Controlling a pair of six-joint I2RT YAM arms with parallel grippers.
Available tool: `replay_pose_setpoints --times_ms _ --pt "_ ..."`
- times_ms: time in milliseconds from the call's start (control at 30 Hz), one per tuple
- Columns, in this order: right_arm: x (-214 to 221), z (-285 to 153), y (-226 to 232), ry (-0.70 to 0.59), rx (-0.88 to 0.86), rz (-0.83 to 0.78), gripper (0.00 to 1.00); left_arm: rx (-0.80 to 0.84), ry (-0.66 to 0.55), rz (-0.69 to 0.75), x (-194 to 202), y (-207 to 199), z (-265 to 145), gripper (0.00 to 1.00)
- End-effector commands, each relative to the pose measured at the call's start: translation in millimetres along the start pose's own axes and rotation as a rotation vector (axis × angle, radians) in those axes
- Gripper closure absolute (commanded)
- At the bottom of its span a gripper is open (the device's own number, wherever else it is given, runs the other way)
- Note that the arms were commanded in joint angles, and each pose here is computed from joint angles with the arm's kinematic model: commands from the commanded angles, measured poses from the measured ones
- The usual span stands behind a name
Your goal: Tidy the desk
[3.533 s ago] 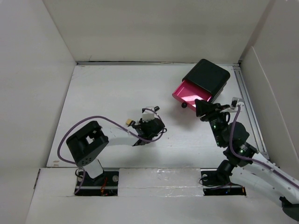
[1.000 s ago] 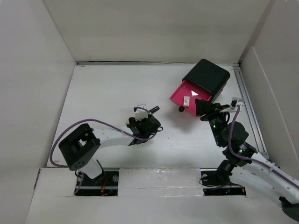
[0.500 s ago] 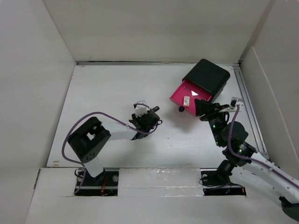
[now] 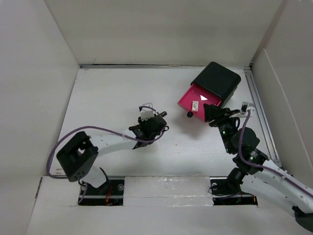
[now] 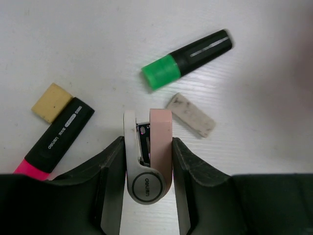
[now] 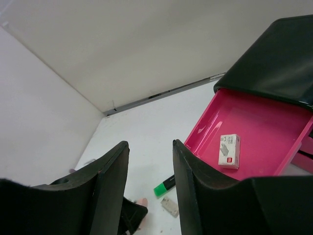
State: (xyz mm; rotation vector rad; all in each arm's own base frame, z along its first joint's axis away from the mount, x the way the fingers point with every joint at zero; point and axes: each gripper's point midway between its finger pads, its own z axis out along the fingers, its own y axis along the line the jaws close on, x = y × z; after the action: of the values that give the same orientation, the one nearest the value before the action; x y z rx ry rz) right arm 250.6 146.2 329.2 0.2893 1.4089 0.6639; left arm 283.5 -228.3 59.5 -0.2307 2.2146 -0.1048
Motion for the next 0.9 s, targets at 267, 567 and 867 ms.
replay_pose_setpoints --times_ms 267,567,867 --pt "-19.0 1.0 5.8 -0.057 -0.011 0.039 0.54 0.587 -0.275 -0.097 -149.1 -133.6 -100.2 0.83" --pt "-33.3 -11.6 -5.9 -0.120 0.009 0.093 0.55 0.795 -0.246 0.032 -168.5 -244.6 -90.2 0.82" --pt "-47.6 -22.8 -10.9 -0.170 -0.003 0.143 0.55 0.871 -0.143 0.049 -137.7 -297.6 -55.6 0.82"
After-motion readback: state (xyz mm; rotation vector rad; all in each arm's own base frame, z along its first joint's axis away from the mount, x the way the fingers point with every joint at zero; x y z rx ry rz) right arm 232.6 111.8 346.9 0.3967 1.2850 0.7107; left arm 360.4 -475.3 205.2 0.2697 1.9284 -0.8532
